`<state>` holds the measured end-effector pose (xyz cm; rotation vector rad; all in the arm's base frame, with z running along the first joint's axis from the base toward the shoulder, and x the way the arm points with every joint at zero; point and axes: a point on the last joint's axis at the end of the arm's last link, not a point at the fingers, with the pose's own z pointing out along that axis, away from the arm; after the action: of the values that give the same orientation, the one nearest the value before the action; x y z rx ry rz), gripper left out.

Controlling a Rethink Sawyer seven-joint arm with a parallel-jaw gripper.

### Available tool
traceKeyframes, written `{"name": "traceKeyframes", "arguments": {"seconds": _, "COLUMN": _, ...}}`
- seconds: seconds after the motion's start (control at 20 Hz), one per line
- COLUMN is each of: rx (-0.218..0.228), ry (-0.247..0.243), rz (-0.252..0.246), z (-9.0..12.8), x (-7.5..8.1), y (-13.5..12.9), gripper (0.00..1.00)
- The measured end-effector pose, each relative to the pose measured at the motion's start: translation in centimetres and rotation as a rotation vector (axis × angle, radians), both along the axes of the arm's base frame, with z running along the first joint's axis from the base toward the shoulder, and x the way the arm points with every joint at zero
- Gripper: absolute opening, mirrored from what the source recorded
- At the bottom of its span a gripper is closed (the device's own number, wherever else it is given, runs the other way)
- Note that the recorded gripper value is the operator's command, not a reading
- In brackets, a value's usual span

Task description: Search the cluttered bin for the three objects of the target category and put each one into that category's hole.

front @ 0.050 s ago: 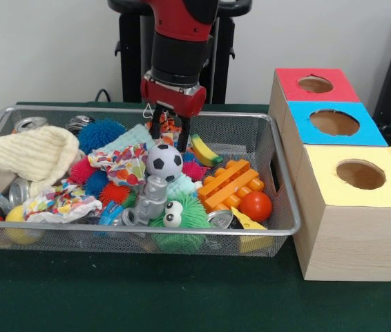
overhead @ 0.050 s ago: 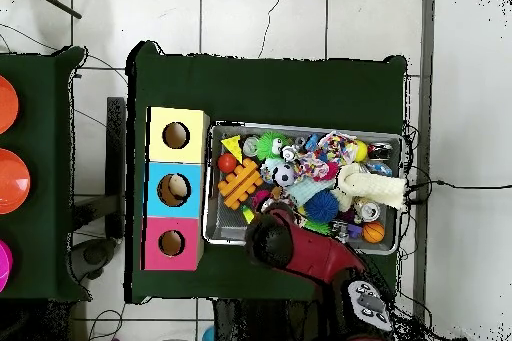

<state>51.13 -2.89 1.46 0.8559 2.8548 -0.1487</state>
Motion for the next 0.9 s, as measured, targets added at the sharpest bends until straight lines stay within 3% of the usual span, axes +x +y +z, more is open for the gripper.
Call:
{"name": "traceKeyframes", "arguments": {"seconds": 0.35, "rx": 0.002, "ry": 0.008, "rz": 0.015, "z": 1.5, "x": -1.6, "y": 1.5, "gripper": 1.00}}
{"name": "traceKeyframes", "arguments": {"seconds": 0.9, "rx": 0.006, "ry": 0.003, "rz": 0.015, "z": 5.1, "x": -0.7, "y": 1.8, "gripper": 1.00}}
